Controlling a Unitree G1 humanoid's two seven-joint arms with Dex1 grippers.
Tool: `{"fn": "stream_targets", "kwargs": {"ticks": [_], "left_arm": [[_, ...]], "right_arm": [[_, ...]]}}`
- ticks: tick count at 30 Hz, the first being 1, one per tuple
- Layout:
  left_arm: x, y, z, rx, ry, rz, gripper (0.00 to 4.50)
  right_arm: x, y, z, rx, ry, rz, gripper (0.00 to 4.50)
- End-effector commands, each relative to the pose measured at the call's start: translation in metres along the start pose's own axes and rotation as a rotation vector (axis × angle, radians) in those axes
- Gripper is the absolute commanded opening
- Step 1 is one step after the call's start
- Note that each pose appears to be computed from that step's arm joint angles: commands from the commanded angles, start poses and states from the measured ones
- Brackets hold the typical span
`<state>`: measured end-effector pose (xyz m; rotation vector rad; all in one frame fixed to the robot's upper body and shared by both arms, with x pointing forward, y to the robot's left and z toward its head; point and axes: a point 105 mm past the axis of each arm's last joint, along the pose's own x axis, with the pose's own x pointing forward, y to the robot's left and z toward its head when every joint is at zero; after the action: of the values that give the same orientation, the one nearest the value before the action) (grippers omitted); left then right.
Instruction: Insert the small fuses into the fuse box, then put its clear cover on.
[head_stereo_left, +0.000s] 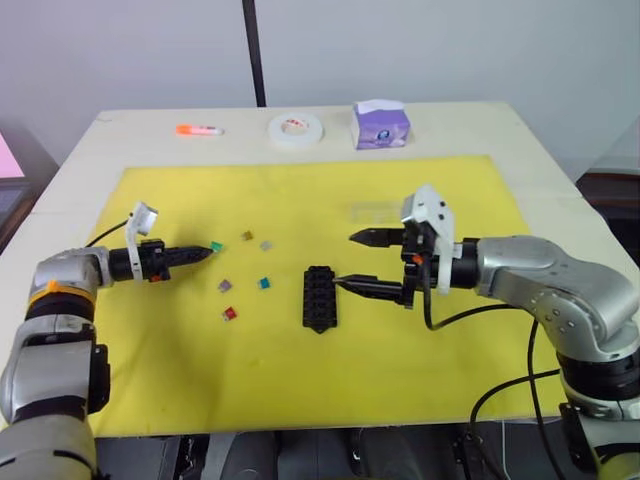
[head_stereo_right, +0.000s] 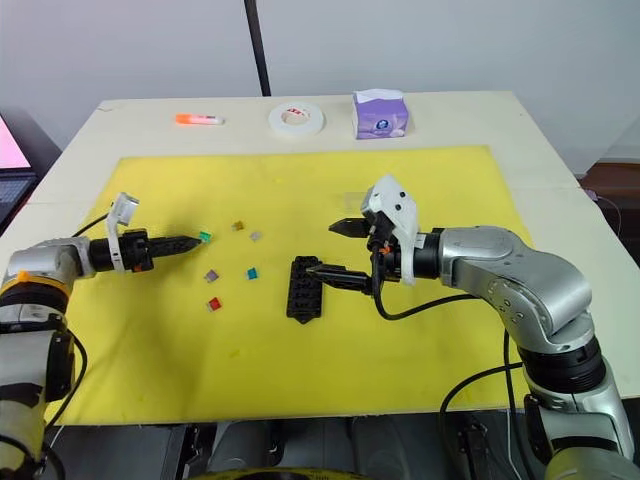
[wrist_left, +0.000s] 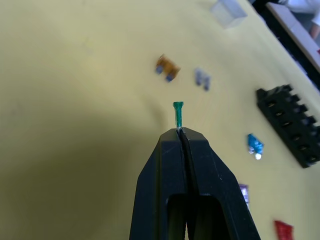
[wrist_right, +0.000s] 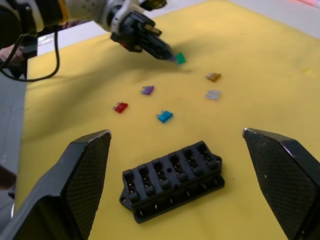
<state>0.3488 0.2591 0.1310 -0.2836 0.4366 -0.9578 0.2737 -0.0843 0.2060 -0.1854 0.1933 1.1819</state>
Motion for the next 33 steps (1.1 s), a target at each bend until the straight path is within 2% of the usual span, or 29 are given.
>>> {"fn": "stream_targets", "kwargs": {"ticks": [1, 5, 7, 11, 14, 22, 27, 31, 33], "left_arm": [[-0.007, -0.013, 0.017, 0.047, -0.047, -0.038, 0.03], [-0.009, -0.022, 0.022, 0.063, -0.073, -0.047, 0.03], [-0.009, -0.031, 0.029, 0.083, -0.091, -0.069, 0.03], [-0.004, -0.057, 0.051, 0.122, -0.146, -0.147, 0.03], [0.009, -0.087, 0.070, 0.170, -0.192, -0.249, 0.03], [0.036, -0.150, 0.100, 0.257, -0.272, -0.474, 0.03], [0.042, -0.174, 0.114, 0.280, -0.320, -0.558, 0.03], [0.049, -0.190, 0.119, 0.310, -0.340, -0.621, 0.00], [0.051, -0.195, 0.118, 0.313, -0.337, -0.643, 0.00]], "right_arm": [[-0.004, -0.004, 0.013, -0.015, -0.040, -0.006, 4.50], [-0.004, -0.007, 0.015, 0.002, -0.034, 0.013, 4.50], [-0.005, -0.009, 0.024, 0.076, -0.052, 0.048, 4.50], [-0.007, -0.017, 0.050, 0.196, -0.109, 0.102, 4.50], [-0.006, -0.020, 0.073, 0.240, -0.148, 0.160, 4.50], [0.006, -0.016, 0.102, 0.318, -0.172, 0.288, 4.50], [0.008, -0.012, 0.110, 0.340, -0.187, 0.330, 4.50], [0.008, -0.010, 0.115, 0.321, -0.201, 0.325, 3.65], [0.008, -0.010, 0.117, 0.314, -0.208, 0.317, 3.65]]}}
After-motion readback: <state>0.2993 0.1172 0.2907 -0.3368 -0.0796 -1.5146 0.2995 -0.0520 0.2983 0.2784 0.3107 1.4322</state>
